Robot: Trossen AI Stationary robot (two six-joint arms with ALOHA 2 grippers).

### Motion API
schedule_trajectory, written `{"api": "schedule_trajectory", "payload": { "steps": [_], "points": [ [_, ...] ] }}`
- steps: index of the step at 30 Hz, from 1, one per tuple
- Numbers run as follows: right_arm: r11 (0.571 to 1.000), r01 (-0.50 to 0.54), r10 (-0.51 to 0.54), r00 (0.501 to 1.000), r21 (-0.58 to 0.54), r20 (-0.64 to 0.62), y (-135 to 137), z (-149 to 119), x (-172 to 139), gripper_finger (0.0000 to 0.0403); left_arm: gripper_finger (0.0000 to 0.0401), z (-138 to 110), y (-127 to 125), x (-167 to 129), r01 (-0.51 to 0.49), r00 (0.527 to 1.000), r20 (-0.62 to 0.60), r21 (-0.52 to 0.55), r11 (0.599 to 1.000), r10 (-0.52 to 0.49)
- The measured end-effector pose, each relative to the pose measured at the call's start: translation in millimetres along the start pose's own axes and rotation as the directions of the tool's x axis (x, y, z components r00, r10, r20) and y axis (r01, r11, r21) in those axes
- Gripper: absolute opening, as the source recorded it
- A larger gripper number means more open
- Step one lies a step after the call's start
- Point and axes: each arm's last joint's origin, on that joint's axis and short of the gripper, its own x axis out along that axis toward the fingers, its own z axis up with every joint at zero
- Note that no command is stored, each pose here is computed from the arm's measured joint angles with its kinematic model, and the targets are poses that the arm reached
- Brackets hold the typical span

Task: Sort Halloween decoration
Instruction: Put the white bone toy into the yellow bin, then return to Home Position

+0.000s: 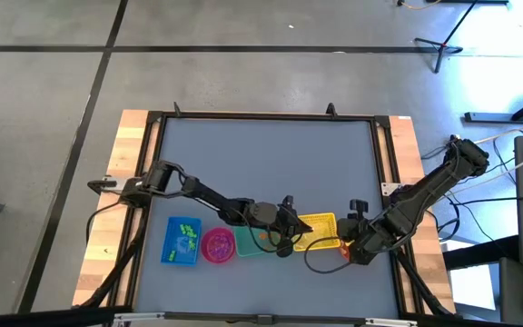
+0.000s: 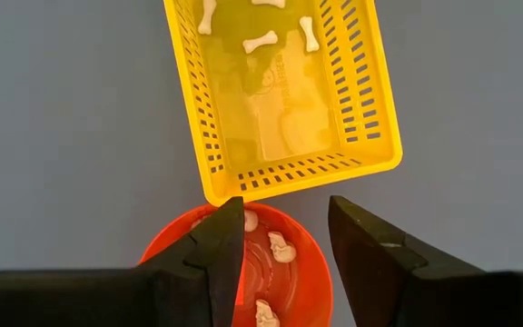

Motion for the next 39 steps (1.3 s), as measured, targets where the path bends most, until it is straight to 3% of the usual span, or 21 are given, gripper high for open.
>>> {"api": "schedule_trajectory", "payload": {
  "steps": [17,24,27,32,39],
  "points": [
    [1.0,0.0,0.0,1.0,0.001,0.001,0.0,0.1,0.0,0.0159,0.0093,-0.1,0.0,0.2,-0.001,1.0,-0.006,0.0,1.0,0.001],
    [1.0,0.024,-0.024,0.999,-0.014,0.023,-0.7,0.7,0.0,0.0159,0.0097,5.4,1.0,-1.2,-0.003,1.0,0.004,-0.002,1.0,0.003],
    [0.999,0.037,-0.037,0.998,-0.013,0.042,-0.8,1.5,0.0,0.0159,0.0093,20.4,1.6,-5.5,-0.005,0.999,0.041,0.025,1.0,0.004],
    [1.0,0.029,-0.029,0.996,0.001,0.079,1.0,4.3,-0.2,0.0148,0.0084,57.0,0.9,-22.7,-0.067,0.996,0.06,0.169,0.983,0.058],
    [0.999,0.042,-0.042,0.992,0.004,0.122,-3.1,12.4,1.6,0.0057,0.0059,117.1,1.6,-71.6,-0.145,0.988,-0.008,0.282,0.948,0.153]
  ]
}}
